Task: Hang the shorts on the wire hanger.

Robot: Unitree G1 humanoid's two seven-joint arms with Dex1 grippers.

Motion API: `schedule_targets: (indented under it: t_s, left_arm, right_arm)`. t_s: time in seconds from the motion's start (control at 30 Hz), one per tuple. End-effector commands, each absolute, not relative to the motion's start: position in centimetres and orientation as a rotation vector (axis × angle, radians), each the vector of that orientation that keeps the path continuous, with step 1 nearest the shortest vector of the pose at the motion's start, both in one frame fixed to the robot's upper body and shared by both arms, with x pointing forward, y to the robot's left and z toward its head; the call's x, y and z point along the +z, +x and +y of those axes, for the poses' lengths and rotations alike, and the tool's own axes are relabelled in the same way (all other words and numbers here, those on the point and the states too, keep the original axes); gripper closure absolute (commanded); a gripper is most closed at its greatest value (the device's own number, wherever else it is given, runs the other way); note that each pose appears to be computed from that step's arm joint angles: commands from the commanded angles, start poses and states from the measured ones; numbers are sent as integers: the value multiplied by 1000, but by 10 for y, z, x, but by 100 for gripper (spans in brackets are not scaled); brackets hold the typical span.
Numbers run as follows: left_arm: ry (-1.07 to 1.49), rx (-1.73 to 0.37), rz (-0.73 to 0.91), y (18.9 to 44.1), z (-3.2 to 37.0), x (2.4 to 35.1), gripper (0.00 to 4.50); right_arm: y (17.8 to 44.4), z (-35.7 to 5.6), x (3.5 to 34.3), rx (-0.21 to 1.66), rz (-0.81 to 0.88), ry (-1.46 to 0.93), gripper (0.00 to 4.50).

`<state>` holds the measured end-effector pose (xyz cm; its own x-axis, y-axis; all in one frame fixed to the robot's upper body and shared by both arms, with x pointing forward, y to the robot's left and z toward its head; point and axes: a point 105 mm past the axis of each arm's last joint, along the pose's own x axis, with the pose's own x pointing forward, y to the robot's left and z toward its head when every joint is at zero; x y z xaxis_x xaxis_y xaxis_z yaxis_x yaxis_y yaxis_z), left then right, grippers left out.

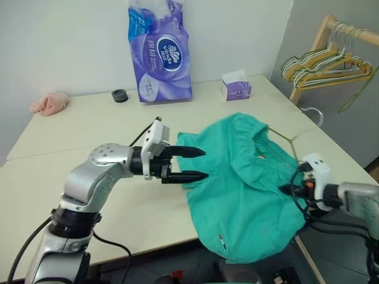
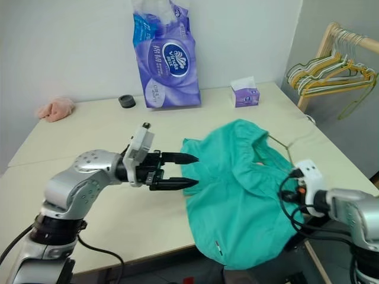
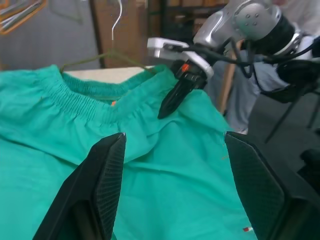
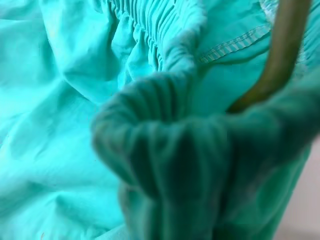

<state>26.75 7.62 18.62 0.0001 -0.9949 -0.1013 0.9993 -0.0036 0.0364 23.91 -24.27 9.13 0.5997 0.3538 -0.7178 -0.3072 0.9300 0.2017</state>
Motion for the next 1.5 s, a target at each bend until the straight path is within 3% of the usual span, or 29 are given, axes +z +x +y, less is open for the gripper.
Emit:
schedule_targets:
  t_s: [0.03,0.2,0.4,0.67,0.87,1.2,1.5]
  left_arm:
    - [97,-1655,-4,262,61,194,119]
    - [79,-1704,-42,265,39,198,119]
    - [178,-1637,-131,283,3,202,119]
    - [200,-1586,-239,289,-26,225,119]
    - [208,-1598,-271,287,-34,231,119]
    - [224,-1608,-297,281,-42,230,119]
    - [219,-1629,-313,281,-49,238,119]
  right_arm:
    - [224,-265,107,272,802,58,450]
    - [217,-303,121,88,737,91,450]
    - [235,-345,158,-148,576,133,450]
    - [272,-363,224,-251,410,127,450]
    - [287,-378,251,-325,392,155,450]
    - [303,-426,262,-446,478,192,450]
    - [300,-440,241,-447,631,192,450]
